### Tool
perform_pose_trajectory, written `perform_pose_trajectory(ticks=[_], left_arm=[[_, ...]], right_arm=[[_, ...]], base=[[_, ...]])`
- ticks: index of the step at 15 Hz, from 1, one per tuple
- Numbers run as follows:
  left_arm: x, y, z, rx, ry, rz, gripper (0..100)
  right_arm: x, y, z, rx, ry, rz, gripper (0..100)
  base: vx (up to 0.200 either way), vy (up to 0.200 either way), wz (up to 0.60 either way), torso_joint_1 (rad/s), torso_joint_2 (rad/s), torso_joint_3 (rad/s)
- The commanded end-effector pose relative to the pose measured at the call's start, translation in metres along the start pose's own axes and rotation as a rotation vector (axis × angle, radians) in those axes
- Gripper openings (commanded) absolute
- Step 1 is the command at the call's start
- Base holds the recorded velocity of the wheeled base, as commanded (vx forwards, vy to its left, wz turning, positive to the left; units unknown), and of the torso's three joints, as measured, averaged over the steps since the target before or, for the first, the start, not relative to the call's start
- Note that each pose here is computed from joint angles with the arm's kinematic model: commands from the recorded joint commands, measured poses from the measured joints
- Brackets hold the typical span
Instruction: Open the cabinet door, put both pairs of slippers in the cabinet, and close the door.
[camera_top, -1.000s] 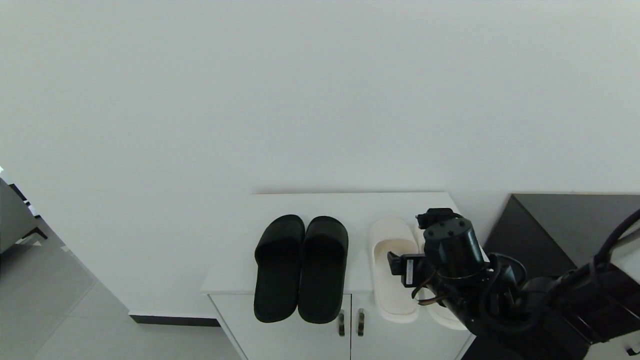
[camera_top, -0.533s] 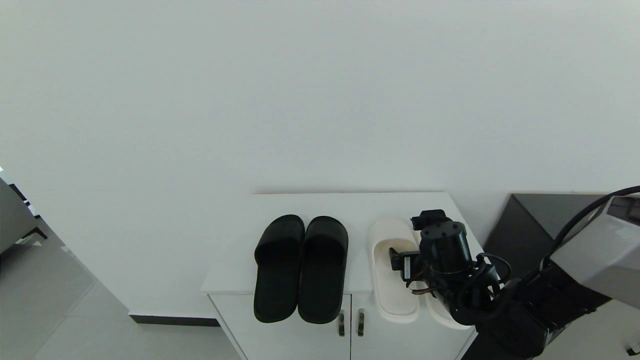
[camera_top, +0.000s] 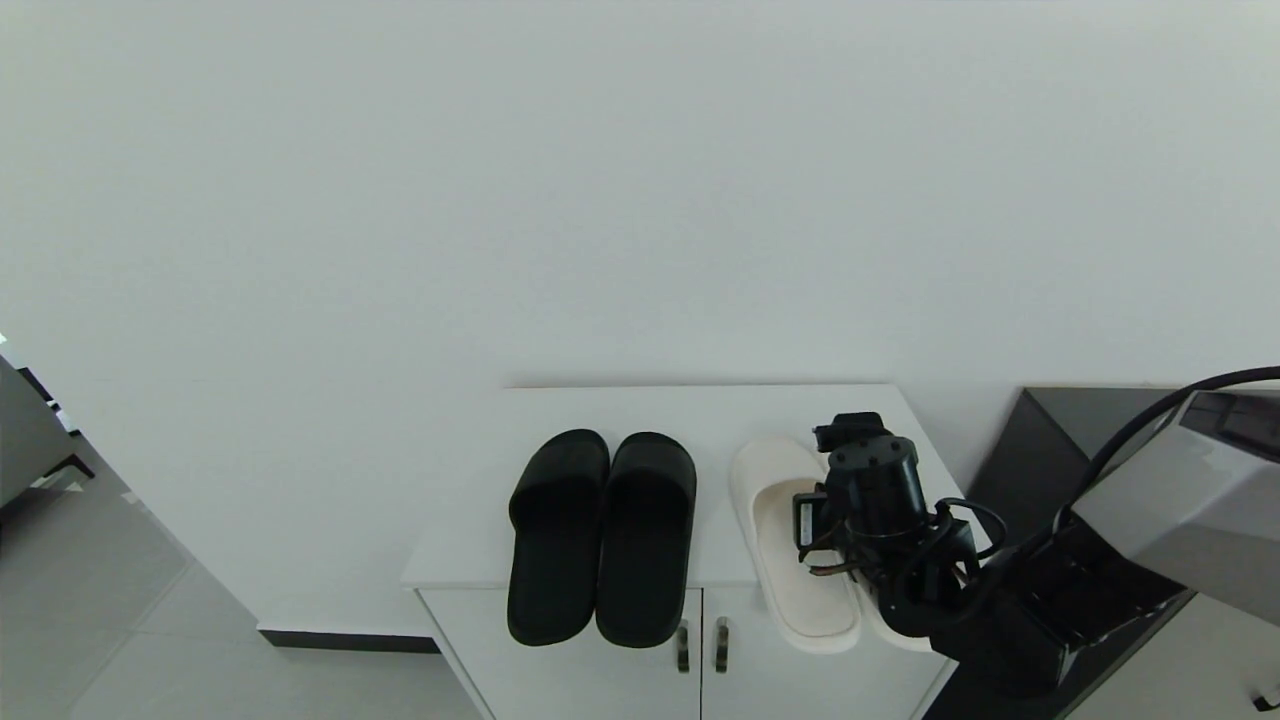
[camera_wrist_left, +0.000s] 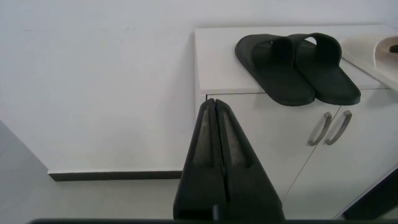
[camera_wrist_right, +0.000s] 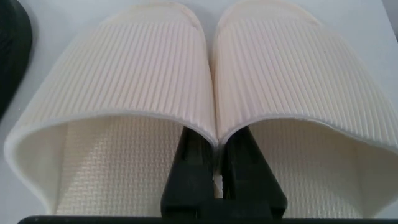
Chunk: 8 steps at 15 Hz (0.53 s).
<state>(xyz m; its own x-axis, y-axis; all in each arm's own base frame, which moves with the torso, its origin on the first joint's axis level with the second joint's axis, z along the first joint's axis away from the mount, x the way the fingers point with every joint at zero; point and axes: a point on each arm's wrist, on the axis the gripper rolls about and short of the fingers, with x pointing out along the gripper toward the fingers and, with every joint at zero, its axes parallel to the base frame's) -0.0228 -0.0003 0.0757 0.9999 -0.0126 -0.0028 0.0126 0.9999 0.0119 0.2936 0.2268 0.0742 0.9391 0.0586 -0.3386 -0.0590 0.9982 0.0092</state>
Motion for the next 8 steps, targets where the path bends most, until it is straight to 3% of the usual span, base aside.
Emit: perform_pose_trajectory(ticks=[1,5,8], left_arm=[[0.0,0.0,0.0,0.0,0.0,0.002,0],[0.0,0.0,0.0,0.0,0.0,0.0,0],[0.0,0.0,0.0,-0.004,0.0,0.002,0]], right_arm=[[0.001,0.001,0.004,0.008,-0.011,0.003,0],[-0.001,0.003,0.019,0.039,-0.05,0.032,0],[-0.027,-0.003,0.05,0.084,-0.104,0.169,0]], base=[[0.0,0.0,0.0,0.0,0.0,0.0],[0.0,0.0,0.0,0.0,0.0,0.0],[0.0,0.0,0.0,0.0,0.0,0.0]])
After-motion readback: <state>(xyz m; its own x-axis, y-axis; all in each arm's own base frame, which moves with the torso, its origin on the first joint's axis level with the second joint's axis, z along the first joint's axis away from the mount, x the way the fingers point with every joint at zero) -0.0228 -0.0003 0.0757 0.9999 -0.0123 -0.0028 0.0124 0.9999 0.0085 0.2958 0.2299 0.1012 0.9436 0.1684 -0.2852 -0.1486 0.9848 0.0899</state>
